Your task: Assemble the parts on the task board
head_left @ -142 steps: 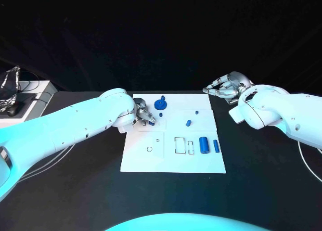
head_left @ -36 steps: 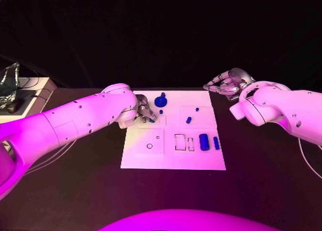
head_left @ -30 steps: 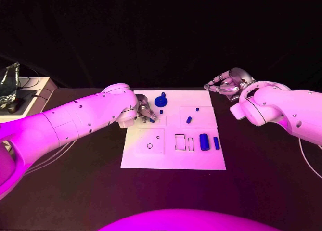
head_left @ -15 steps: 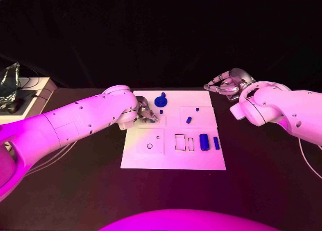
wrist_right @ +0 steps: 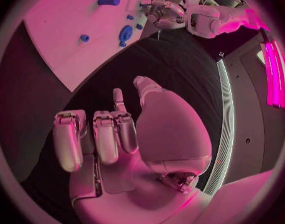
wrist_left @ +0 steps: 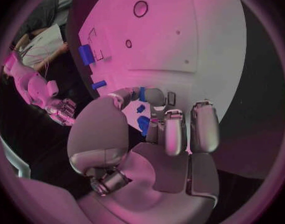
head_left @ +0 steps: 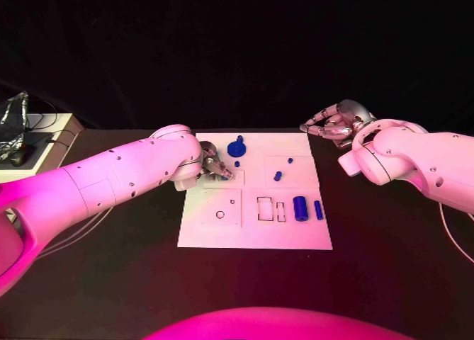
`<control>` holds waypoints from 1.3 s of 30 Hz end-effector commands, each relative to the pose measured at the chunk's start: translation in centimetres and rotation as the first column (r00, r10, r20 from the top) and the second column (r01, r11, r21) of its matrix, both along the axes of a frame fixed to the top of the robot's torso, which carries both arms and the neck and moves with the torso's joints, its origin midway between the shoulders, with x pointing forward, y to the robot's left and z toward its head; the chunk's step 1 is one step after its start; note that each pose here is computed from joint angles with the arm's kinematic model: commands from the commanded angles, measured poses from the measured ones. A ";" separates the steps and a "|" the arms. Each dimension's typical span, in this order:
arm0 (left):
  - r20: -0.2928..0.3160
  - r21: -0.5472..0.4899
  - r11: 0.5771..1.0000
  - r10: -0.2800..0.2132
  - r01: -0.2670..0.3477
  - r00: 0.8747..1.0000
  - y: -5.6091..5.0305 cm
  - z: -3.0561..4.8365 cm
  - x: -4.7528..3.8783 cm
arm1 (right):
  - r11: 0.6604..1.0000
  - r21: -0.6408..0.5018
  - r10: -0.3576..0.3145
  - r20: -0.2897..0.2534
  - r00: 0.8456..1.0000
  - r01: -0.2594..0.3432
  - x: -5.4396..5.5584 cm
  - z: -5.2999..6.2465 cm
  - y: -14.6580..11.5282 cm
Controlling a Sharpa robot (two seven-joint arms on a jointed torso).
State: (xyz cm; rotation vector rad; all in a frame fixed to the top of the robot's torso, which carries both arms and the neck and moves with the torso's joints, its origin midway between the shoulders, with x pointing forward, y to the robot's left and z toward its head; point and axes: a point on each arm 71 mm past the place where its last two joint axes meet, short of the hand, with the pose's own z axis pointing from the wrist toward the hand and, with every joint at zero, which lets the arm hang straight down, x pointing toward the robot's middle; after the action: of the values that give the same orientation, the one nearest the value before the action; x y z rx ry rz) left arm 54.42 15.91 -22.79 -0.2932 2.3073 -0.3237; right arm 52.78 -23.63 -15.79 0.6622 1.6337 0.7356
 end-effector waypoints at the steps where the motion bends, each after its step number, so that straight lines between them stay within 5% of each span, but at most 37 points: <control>1: -0.012 0.009 1.000 0.005 -0.005 1.000 0.1 -0.33 -0.14 | 1.000 -0.006 0.015 0.009 1.000 -0.015 0.0 0.0 0.1; 39: 0.019 -0.021 0.999 0.024 -0.024 1.000 0.2 0.46 0.01 | 1.000 -0.007 0.010 0.008 1.000 -0.010 0.0 0.0 -0.1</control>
State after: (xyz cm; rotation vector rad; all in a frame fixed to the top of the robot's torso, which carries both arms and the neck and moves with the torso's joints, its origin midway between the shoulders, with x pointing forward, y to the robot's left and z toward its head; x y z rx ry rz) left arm 54.43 16.32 -22.42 -0.3195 2.2889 -0.3281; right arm 52.78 -23.85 -15.85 0.6646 1.6327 0.7314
